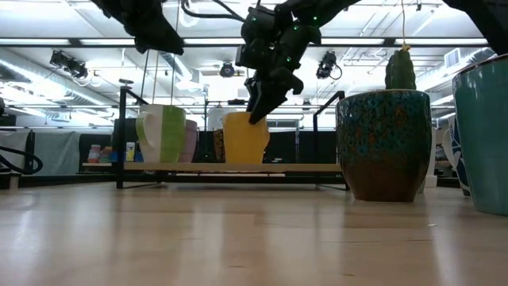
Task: Place coffee mugs
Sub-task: Put the yellow mug on the shelf
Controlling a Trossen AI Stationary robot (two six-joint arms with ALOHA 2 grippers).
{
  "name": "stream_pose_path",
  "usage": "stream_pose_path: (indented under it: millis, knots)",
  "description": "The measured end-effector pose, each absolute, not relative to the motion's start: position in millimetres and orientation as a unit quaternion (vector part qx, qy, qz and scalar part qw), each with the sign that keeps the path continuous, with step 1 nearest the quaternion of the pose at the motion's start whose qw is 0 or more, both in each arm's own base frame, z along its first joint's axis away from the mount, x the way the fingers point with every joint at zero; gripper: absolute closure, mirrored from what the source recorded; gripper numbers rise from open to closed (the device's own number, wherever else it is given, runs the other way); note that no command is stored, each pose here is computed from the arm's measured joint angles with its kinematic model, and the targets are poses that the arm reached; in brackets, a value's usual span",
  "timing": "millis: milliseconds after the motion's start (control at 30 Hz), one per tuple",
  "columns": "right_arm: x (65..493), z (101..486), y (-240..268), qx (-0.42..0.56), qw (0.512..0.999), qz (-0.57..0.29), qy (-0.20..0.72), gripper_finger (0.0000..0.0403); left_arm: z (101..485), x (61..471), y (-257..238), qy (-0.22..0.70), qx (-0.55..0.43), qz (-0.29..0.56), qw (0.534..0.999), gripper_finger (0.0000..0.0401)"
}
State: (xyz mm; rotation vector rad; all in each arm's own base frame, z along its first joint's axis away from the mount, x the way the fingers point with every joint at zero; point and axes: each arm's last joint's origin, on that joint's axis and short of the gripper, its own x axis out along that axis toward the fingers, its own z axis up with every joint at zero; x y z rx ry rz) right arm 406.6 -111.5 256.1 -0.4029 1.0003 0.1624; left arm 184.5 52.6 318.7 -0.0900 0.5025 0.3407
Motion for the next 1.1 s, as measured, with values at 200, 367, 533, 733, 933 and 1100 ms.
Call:
stream_pose_path:
  millis: [200, 367, 533, 733, 933, 1100]
  knots:
    - [405.6, 270.3, -106.5, -0.186, 0.864, 0.069, 0.463, 0.0193, 325.6, 192.8, 66.2, 0.273, -0.050, 0.191, 0.942, 0.0259]
    - [401.3, 278.1, -105.4, -0.178, 0.864, 0.065, 0.466, 0.0167, 328.2, 199.6, 73.3, 0.287, -0.057, 0.192, 0.937, 0.0259]
    - [395.9, 289.6, -103.2, -0.181, 0.869, 0.060, 0.456, 0.0146, 331.6, 209.2, 77.7, 0.298, -0.054, 0.187, 0.935, 0.0260]
    - [378.5, 317.9, -97.1, -0.183, 0.878, 0.032, 0.442, 0.0134, 330.4, 218.5, 82.8, 0.314, -0.035, 0.182, 0.931, 0.0260]
    - [353.9, 324.8, -93.2, -0.145, 0.896, 0.030, 0.418, 0.0138, 328.2, 220.8, 83.7, 0.320, -0.025, 0.178, 0.930, 0.0260]
    - [335.9, 316.0, -79.6, -0.146, 0.918, 0.009, 0.368, 0.0142, 328.6, 220.6, 85.0, 0.319, -0.020, 0.183, 0.930, 0.0260]
